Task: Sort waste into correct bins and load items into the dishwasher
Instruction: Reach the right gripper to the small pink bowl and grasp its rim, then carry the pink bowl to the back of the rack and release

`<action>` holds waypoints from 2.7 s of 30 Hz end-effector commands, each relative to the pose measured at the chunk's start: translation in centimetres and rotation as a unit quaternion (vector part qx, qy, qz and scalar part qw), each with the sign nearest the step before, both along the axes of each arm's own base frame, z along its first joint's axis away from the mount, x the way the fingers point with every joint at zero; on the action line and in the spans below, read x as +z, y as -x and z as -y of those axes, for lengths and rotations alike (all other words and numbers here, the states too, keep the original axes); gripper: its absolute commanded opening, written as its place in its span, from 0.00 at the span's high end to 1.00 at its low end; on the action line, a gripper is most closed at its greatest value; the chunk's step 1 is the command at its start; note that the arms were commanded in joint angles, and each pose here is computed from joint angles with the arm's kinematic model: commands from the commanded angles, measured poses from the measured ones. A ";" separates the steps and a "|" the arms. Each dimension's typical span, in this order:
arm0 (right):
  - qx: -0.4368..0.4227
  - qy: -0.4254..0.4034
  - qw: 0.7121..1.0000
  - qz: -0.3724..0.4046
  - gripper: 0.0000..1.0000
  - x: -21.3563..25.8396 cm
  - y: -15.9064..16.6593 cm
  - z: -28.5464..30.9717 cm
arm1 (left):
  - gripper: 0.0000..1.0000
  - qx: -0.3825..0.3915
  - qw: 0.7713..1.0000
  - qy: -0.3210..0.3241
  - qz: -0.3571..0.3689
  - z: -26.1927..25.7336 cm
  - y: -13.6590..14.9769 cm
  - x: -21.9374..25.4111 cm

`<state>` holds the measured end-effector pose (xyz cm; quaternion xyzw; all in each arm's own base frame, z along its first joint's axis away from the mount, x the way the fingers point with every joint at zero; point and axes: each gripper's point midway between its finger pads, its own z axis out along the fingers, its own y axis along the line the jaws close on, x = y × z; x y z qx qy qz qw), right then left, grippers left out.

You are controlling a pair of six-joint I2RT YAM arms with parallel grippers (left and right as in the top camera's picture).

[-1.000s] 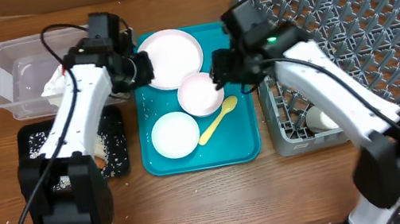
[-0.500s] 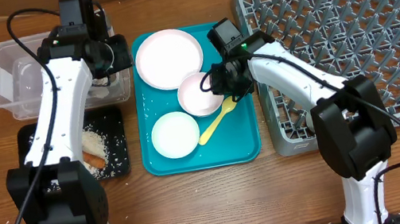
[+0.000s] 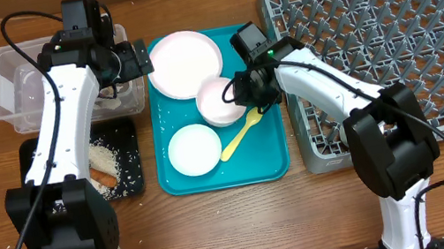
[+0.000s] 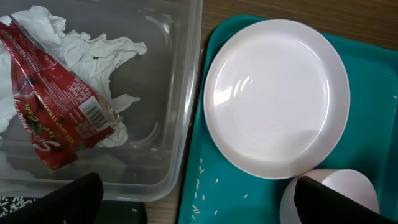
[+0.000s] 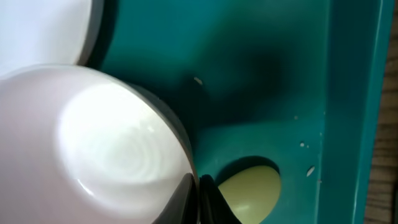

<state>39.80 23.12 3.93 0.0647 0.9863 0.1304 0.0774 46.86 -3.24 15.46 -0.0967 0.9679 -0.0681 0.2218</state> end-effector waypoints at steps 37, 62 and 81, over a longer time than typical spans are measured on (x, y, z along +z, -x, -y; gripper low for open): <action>-0.219 0.538 0.745 0.329 0.96 23.0 -14.7 26.6 | 0.00 0.003 1.000 -0.007 0.015 -0.4 -0.6 1.0; -0.154 0.624 0.726 0.245 0.96 13.5 -15.1 24.9 | 0.00 0.003 1.000 -0.007 0.015 -0.4 -0.6 1.0; -0.100 0.618 0.737 0.254 0.65 12.9 -14.6 20.2 | 0.00 0.003 1.000 -0.007 0.015 -0.4 -0.6 1.0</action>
